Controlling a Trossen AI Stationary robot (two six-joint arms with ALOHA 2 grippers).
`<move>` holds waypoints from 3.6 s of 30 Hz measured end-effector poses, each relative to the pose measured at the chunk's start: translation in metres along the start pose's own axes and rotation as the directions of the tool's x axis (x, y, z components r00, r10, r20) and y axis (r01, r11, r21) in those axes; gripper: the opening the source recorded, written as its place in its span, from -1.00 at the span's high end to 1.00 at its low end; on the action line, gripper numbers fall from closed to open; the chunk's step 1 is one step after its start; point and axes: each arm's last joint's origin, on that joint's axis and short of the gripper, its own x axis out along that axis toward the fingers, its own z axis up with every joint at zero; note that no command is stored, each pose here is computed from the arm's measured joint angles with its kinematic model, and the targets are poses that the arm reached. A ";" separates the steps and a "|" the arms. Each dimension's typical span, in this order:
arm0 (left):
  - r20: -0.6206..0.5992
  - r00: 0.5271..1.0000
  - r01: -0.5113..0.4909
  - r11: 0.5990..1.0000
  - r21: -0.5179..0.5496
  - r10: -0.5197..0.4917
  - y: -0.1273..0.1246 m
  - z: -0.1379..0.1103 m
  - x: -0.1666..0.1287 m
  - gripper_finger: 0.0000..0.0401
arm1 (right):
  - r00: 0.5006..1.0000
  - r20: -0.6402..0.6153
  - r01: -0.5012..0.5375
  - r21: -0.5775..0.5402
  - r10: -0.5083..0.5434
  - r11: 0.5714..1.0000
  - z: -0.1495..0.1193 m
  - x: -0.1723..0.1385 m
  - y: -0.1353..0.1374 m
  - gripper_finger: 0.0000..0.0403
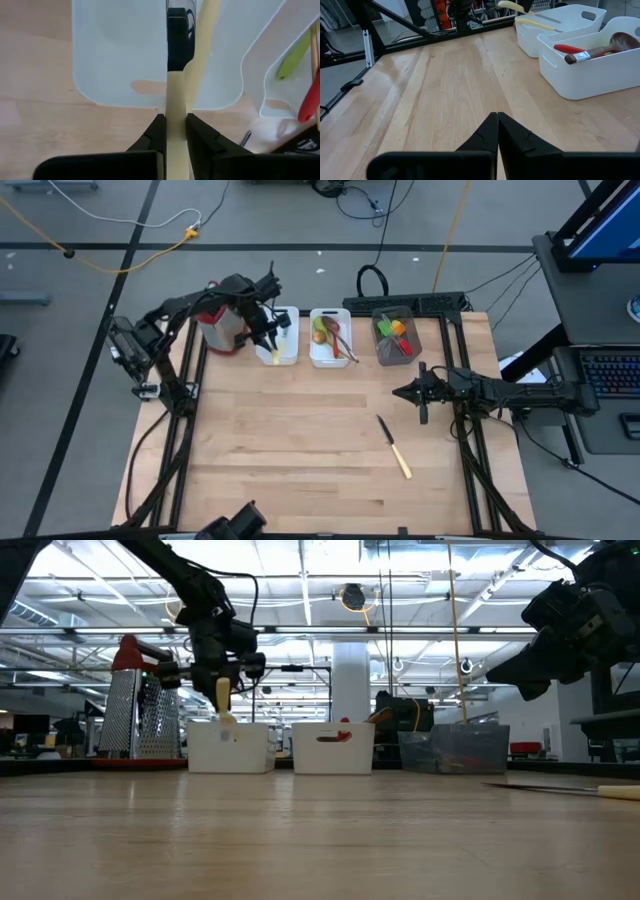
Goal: Pick & Place Kitchen Items
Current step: Put the yellow table knife into the left white bin
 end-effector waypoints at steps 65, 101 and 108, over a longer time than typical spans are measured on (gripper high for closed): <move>0.317 0.948 -0.041 0.984 0.171 -0.016 -0.014 0.009 0.001 0.01 | 1.000 0.000 -0.001 0.026 0.001 1.000 0.000 0.000 0.000 1.00; 0.479 0.755 -0.133 0.610 0.781 -0.449 -0.001 -0.214 -0.022 -0.01 | 0.938 0.118 -0.341 0.130 0.327 0.931 0.022 -0.005 0.025 1.00; 0.416 0.757 -0.150 0.485 0.861 -0.504 0.009 -0.251 -0.011 -0.01 | 0.949 0.057 -0.315 0.082 0.311 0.946 0.049 -0.005 0.033 1.00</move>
